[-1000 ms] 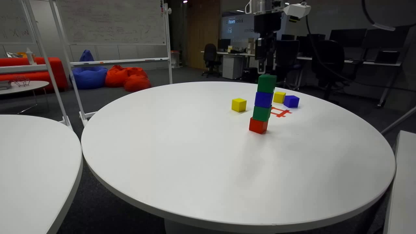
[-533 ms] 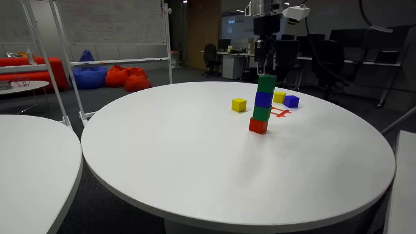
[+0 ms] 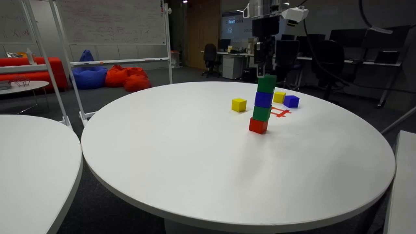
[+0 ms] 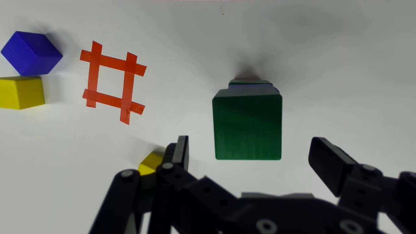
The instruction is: Unstack all the toy blocks then put the orange block in the marked zone
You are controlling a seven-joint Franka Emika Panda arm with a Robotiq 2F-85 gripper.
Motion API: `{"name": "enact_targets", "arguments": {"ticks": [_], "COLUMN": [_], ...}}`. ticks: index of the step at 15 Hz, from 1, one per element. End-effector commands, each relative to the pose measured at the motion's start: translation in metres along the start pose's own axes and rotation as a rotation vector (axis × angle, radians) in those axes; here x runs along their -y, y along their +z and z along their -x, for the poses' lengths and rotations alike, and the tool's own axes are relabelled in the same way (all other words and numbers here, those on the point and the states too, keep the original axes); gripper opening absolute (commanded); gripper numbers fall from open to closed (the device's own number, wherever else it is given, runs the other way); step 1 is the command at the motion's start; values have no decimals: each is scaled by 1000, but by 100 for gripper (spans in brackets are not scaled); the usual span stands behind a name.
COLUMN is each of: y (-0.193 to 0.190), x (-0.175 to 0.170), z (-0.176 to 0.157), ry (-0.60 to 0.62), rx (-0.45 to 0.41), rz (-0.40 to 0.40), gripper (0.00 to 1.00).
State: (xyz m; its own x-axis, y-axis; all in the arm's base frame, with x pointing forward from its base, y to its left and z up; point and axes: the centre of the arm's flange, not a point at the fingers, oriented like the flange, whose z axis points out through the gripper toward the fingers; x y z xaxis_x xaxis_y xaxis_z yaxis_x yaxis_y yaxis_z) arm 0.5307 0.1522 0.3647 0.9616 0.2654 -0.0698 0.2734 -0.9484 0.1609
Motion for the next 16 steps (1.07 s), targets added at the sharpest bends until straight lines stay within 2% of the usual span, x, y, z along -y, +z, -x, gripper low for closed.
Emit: {"name": "enact_targets", "arguments": {"ticks": [1, 16], "y": [3, 11], "x": [5, 7], "z": [-4, -1], "ry": [-35, -14], "rx": [21, 23], "rz": [3, 3], "gripper": [100, 100]}}
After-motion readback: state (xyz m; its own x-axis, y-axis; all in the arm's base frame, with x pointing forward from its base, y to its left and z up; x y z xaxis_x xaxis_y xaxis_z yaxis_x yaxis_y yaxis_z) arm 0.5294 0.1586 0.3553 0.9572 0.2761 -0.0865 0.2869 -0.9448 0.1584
